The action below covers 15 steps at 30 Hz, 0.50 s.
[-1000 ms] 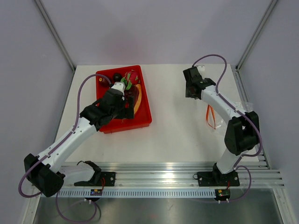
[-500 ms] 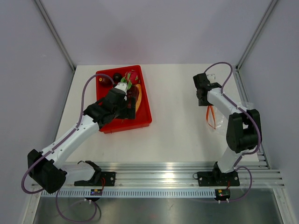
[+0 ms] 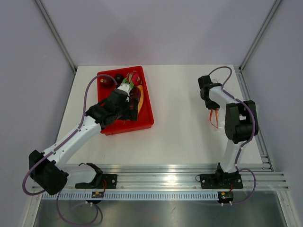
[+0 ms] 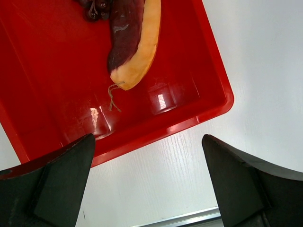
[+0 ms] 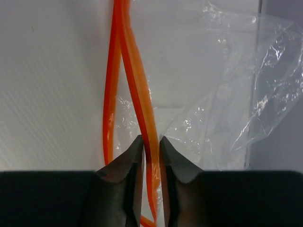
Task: Place the food in the zip-top bag and seal the zipper
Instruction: Pick up the zipper food storage bag at the center of the board.
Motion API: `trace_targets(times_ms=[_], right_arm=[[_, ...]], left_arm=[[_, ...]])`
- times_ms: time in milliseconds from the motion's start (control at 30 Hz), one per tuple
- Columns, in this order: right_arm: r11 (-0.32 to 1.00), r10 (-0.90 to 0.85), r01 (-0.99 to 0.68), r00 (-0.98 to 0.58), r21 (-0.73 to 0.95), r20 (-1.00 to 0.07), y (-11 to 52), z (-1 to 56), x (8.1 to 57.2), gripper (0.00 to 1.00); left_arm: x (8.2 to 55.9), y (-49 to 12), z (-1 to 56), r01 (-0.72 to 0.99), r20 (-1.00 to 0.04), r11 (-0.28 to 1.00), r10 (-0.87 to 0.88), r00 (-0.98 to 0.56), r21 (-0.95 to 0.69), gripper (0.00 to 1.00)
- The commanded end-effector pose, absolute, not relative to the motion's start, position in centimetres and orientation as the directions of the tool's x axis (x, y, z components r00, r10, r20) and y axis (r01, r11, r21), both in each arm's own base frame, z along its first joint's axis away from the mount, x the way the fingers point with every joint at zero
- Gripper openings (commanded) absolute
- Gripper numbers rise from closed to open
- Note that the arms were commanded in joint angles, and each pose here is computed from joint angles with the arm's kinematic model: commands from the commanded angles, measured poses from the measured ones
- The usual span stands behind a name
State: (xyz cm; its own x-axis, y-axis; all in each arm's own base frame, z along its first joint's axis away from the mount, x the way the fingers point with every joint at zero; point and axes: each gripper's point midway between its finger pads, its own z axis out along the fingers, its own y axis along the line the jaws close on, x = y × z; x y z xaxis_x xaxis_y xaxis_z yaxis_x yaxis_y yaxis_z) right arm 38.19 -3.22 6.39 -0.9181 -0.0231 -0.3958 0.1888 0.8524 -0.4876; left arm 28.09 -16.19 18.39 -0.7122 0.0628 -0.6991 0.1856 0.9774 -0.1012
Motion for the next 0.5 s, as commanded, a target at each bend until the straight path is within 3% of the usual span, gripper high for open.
trace_targets(times_ms=[0, 100, 333, 467], right_arm=[[0.841, -0.065, 0.206, -0.879, -0.501, -0.471, -3.6, 8.2, 42.3, 0.22], [0.832, -0.134, 0.196, -0.837, -0.518, -0.531, -3.2, 10.5, 45.5, 0.00], [0.934, -0.193, 0.098, -0.672, -0.344, -0.715, 4.9, 16.4, 48.5, 0.00], [1.000, 0.004, 0.014, -0.585, -0.005, -0.811, 10.1, 20.1, 46.7, 0.00]], left_arm=[[28.8, -16.9, 19.6, 0.216, -0.734, 0.969, 0.063, -0.676, -0.116, 0.99], [28.6, -16.9, 19.4, 0.219, -0.733, 0.968, 0.060, -0.678, -0.123, 0.99], [28.8, -19.3, 20.5, 0.248, -0.727, 0.939, -0.001, -0.686, -0.236, 0.99], [29.2, -22.1, 22.7, 0.252, -0.709, 0.888, -0.110, -0.697, -0.385, 0.99]])
